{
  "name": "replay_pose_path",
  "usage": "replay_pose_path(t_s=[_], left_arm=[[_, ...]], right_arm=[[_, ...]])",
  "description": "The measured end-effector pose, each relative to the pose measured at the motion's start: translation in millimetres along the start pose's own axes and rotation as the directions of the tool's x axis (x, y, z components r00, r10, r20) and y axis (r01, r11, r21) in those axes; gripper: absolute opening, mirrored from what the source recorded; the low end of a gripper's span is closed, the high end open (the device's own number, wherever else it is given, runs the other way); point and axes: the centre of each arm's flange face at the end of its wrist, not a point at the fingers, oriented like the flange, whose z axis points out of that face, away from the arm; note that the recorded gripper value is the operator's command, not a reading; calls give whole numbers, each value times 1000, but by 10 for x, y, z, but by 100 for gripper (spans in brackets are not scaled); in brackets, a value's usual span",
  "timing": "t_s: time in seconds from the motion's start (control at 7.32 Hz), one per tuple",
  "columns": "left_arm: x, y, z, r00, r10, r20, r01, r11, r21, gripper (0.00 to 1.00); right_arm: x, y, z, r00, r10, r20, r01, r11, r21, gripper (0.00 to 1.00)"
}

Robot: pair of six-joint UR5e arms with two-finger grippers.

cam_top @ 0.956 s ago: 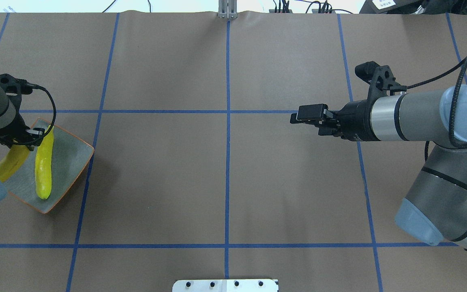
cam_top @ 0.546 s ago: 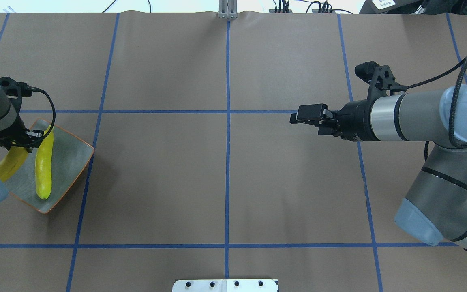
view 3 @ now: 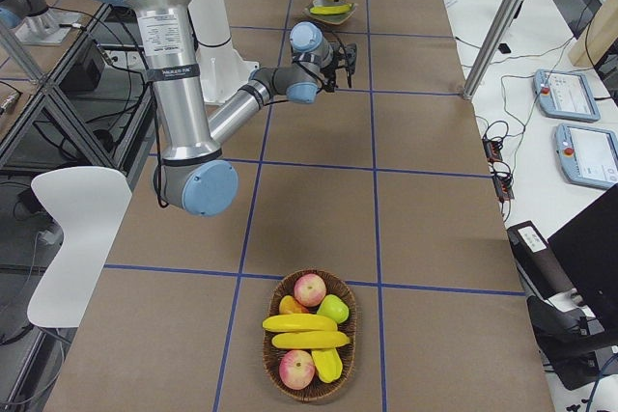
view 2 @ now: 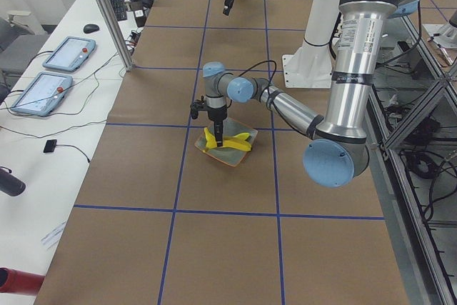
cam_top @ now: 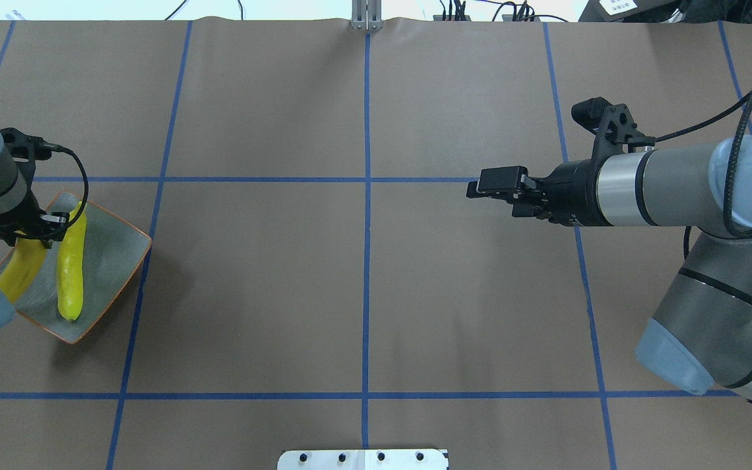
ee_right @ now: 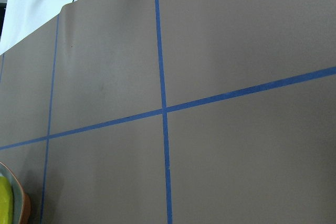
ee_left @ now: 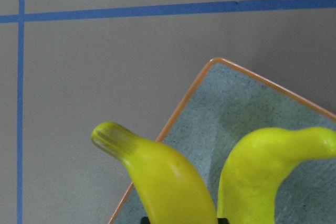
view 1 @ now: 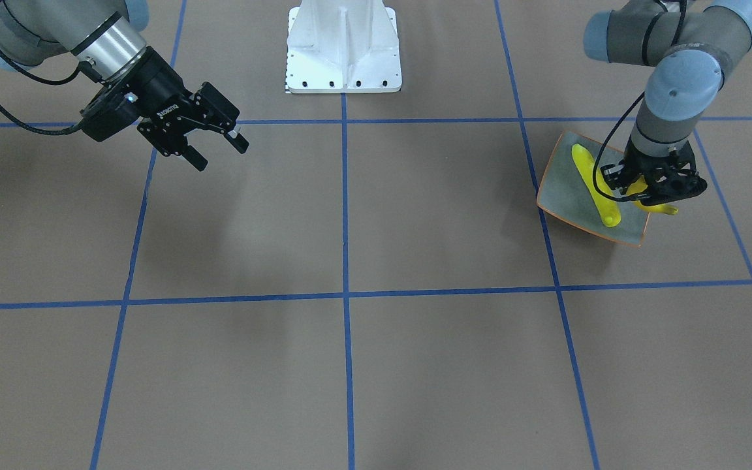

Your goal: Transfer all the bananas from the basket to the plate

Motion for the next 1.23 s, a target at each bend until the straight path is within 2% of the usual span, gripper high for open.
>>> replay_pose_path(t_s=[0.41, 0.68, 0.96, 1.09, 1.23], left_arm=[[16, -21, 0, 1000, 4, 17, -4, 1000, 22, 100], [118, -45, -109, 1000, 10, -7, -10, 999, 34, 100], [354, -96, -403, 997, 21, -80, -16, 998, 52, 100], [464, -100, -591, 992, 27, -120, -18, 997, 70, 100], [558, -68, -815, 986, 37, -160, -22, 995, 97, 100]], right_arm=[[0, 0, -2, 1000, 0, 0, 0, 1000, 0, 100], [27, -3, -35, 1000, 1, -2, -1, 1000, 2, 100], [228, -42, -188, 1000, 11, -29, -10, 1000, 17, 100], [408, -84, -292, 998, 3, -57, -1, 1000, 29, 100], [695, -142, -432, 994, -25, -106, 30, 999, 43, 100]])
